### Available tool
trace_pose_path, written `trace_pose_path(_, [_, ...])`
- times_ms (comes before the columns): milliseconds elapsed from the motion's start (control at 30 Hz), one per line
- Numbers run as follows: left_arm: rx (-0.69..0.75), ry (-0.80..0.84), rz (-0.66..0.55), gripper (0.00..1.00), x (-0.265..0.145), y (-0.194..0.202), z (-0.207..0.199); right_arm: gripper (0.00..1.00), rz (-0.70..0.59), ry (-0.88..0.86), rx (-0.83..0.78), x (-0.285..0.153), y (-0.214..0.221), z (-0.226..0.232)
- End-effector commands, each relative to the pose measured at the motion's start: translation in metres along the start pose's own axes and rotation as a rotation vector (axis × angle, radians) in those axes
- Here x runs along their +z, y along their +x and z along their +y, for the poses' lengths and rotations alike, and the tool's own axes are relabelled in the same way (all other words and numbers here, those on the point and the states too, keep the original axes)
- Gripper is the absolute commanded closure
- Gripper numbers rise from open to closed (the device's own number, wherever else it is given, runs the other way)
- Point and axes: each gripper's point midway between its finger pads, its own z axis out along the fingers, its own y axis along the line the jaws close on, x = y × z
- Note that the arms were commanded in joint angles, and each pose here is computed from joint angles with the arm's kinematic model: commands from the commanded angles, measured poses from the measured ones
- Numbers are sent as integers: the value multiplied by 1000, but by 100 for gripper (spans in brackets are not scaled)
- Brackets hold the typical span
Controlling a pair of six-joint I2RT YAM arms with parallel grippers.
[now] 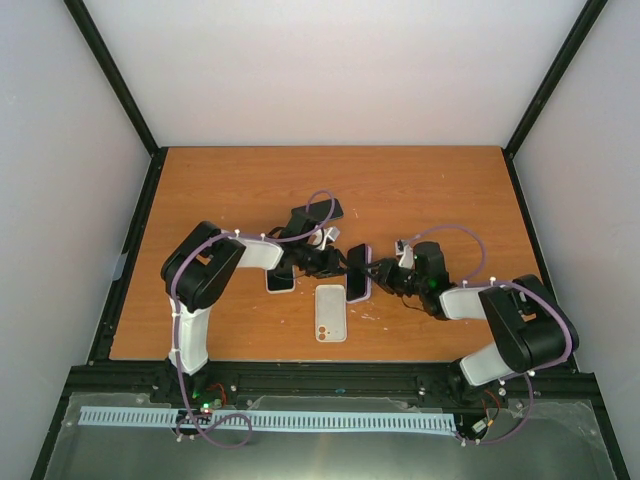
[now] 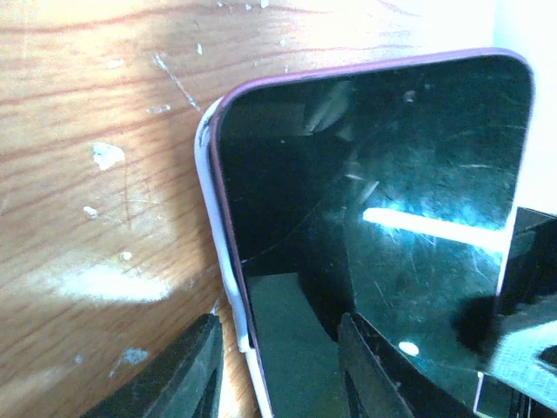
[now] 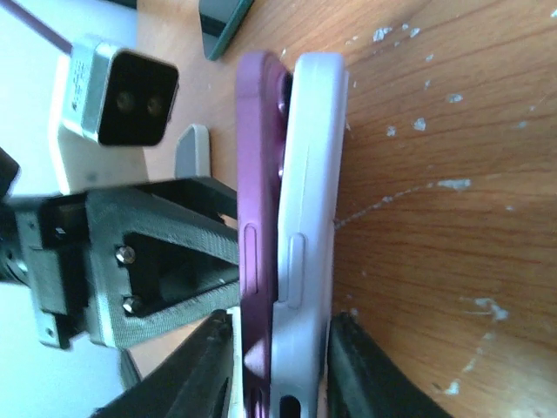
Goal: Put the phone into the phone case
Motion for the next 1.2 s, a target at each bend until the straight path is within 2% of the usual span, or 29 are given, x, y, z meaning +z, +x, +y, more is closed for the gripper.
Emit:
trace_pose_path(0, [11, -32, -5, 62, -1, 3, 4, 73, -6, 51, -61, -1, 0, -5])
trace_pose_path(167, [8, -27, -8, 62, -3, 7, 4, 83, 2, 66, -63, -1, 4, -12])
trace_pose_path(300, [8, -32, -8, 62, -3, 6, 5, 84, 2, 92, -69, -1, 4, -16])
trace_pose_path(367, [8, -30, -6, 61, -2, 6, 5, 82, 4, 103, -75, -1, 3, -18])
trace_pose_path(500, [9, -42, -2, 61, -1, 5, 6, 67, 21, 123, -92, 0, 4, -19])
trace_pose_path(533, [8, -45, -2, 61, -1, 5, 7, 66, 22, 126, -93, -1, 4, -19])
trace_pose_path(700, [5, -41, -12, 61, -4, 2, 3, 81, 9, 136, -110, -1, -1, -17])
trace_pose_path(767, [12, -39, -23, 58, -7, -1, -3, 83, -10, 133, -123, -4, -4, -13])
trace_pose_path(967, [47, -33, -79, 49, -28, -19, -28, 85, -68, 65, -175, -18, -9, 9])
trace_pose_path(1167, [80, 28, -185, 41, -75, -40, -62, 86, -122, -33, -226, -36, -15, 46])
